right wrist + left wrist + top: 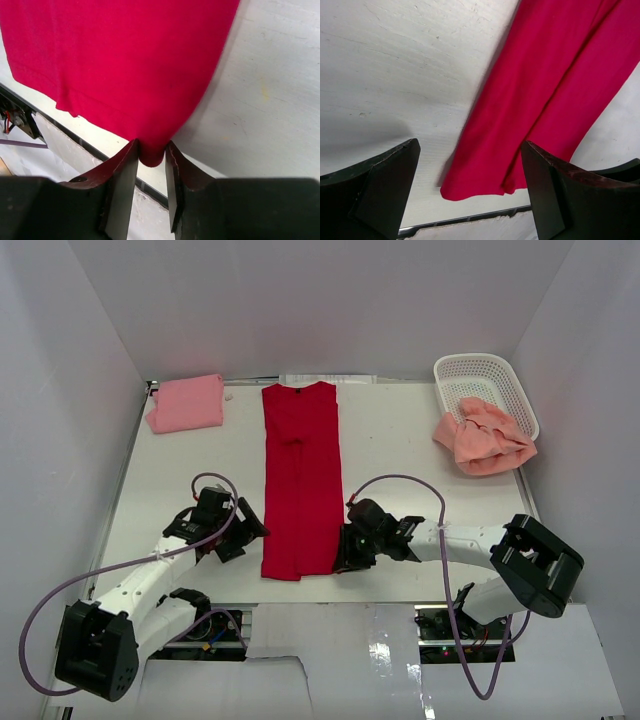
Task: Fold and stack the t-shirts
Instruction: Grab the bottom of the folded rectangular tshirt with both arms
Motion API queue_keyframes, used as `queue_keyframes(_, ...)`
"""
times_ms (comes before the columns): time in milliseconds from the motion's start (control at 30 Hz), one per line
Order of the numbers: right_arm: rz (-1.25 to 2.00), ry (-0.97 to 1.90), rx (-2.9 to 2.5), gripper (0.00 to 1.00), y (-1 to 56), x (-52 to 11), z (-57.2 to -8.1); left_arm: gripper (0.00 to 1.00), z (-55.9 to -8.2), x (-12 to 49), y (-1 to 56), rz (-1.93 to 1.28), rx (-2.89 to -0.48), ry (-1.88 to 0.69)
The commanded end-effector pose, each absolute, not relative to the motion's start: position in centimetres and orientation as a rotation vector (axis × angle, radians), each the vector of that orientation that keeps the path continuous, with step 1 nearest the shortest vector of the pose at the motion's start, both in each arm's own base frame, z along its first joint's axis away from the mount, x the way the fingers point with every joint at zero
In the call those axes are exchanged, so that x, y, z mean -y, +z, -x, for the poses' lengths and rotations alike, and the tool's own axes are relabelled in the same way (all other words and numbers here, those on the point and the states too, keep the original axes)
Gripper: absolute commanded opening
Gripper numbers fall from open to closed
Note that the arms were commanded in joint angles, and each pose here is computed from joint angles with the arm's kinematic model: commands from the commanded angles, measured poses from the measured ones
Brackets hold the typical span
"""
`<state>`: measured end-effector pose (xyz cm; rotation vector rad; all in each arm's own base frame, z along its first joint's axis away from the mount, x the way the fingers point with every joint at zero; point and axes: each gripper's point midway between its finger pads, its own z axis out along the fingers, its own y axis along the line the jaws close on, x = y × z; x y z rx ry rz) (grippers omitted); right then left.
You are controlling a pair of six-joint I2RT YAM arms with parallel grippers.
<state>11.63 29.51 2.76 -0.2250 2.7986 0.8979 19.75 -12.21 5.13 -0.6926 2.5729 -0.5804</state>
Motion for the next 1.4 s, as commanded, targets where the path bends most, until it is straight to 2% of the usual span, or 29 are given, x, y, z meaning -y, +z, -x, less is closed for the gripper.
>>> queue_keyframes(0, 0.212, 0.91, -2.782, 0.36, 3.2, -29.7, -12.1, 0.93, -19.6, 12.7, 4.4, 0.689, -2.591, -0.574)
queue_keyframes(67, 0.211, 0.909, -2.783, 0.34, 3.2, -29.6, -12.1, 0.9, -18.9, 12.9, 3.5, 0.69, -2.628, -0.552)
queue_keyframes(100, 0.21, 0.909, -2.781, 0.28, 3.2, -29.5, -12.1, 0.88, -18.7, 13.1, 3.3, 0.688, -2.637, -0.546)
queue_keyframes(233, 0.205, 0.899, -2.782, 0.28, 3.1, -29.3, -12.3, 0.83, -17.8, 13.2, 2.5, 0.71, -2.654, -0.522)
queue_keyframes(333, 0.206, 0.895, -2.785, 0.2, 3.0, -29.2, -12.5, 0.8, -17.7, 13.4, 3.0, 0.718, -2.635, -0.554)
queue_keyframes(400, 0.213, 0.89, -2.792, 0.18, 2.8, -29.2, -12.4, 0.79, -17.4, 13.5, 3.3, 0.721, -2.63, -0.571)
queue_keyframes(700, 0.22, 0.883, -2.804, 0.18, 2.5, -29.2, -12.6, 0.77, -15.0, 15.1, 4.6, 0.692, -2.687, -0.73)
queue_keyframes(933, 0.224, 0.89, -2.801, 0.19, 2.6, -29.2, -12.5, 0.76, -13.5, 15.2, 3.8, 0.693, -2.741, -0.736)
queue_keyframes(1067, 0.226, 0.892, -2.795, 0.19, 2.7, -29.2, -12.6, 0.7, -13.0, 15.1, 3.1, 0.712, -2.766, -0.719)
queue_keyframes(1367, 0.224, 0.891, -2.799, 0.2, 2.6, -29.1, -12.4, 0.63, -12.8, 14.8, 2.2, 0.733, -2.775, -0.694)
